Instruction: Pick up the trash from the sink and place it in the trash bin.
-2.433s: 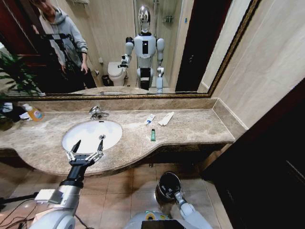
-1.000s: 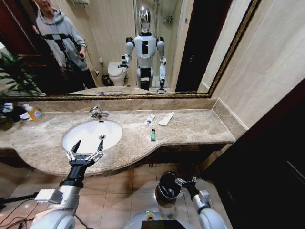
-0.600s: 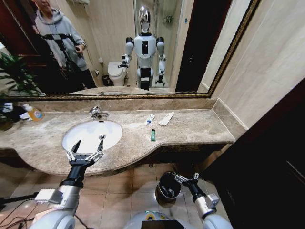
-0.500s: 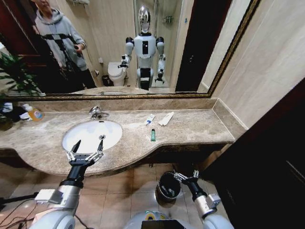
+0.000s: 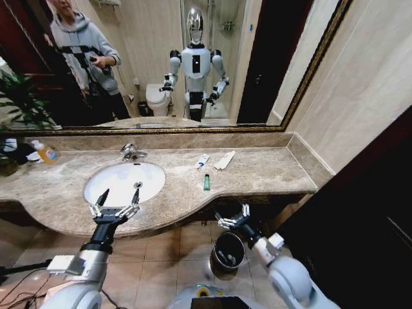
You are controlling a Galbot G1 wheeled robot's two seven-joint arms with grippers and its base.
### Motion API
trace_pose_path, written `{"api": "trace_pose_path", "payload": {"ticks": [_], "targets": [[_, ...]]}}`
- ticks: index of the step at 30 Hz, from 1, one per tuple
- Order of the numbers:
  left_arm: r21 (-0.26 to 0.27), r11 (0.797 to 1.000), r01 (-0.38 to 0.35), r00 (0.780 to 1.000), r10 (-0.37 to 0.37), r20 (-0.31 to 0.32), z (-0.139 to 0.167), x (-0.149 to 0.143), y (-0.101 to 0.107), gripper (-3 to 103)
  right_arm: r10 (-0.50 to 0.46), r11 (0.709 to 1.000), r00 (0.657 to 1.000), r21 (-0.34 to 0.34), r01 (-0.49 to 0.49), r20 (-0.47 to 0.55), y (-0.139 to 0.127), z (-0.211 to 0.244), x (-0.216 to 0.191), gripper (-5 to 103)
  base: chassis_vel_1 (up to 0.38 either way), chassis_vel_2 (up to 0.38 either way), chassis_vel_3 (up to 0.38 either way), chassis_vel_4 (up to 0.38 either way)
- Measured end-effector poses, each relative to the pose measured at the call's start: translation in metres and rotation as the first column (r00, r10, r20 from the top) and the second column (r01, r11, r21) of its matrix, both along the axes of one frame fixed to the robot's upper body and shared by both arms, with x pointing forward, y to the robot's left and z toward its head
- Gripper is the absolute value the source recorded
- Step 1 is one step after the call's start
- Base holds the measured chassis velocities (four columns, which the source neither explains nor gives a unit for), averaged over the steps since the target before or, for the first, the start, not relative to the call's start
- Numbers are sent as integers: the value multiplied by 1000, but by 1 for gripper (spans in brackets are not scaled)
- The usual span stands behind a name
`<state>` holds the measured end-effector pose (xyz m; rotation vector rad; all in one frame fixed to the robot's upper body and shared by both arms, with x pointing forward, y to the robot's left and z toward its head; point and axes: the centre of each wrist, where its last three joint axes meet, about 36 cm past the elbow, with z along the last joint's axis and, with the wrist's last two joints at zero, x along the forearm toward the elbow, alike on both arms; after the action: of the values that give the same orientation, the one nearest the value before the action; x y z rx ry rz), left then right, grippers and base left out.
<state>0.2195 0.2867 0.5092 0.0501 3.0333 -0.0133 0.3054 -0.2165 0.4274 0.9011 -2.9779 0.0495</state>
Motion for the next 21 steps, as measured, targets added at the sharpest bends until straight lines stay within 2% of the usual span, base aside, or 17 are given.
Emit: {"api": "trace_pose_path", "payload": {"ticks": [9, 12, 21], "targets": [[0, 1000, 0, 1000, 0, 0, 0, 0, 0, 100, 48, 998, 999, -40, -48, 0, 18, -10, 45, 100, 0, 0, 0, 0], [0, 1000, 0, 1000, 0, 0, 0, 0, 0, 100, 75, 995, 997, -64, -74, 9, 31, -13, 73, 100, 0, 0, 0, 0], [0, 1000, 0, 1000, 0, 0, 0, 0, 0, 100, 36, 995, 999, -89, -36, -3, 42, -28, 109, 100, 0, 0, 0, 0]]}}
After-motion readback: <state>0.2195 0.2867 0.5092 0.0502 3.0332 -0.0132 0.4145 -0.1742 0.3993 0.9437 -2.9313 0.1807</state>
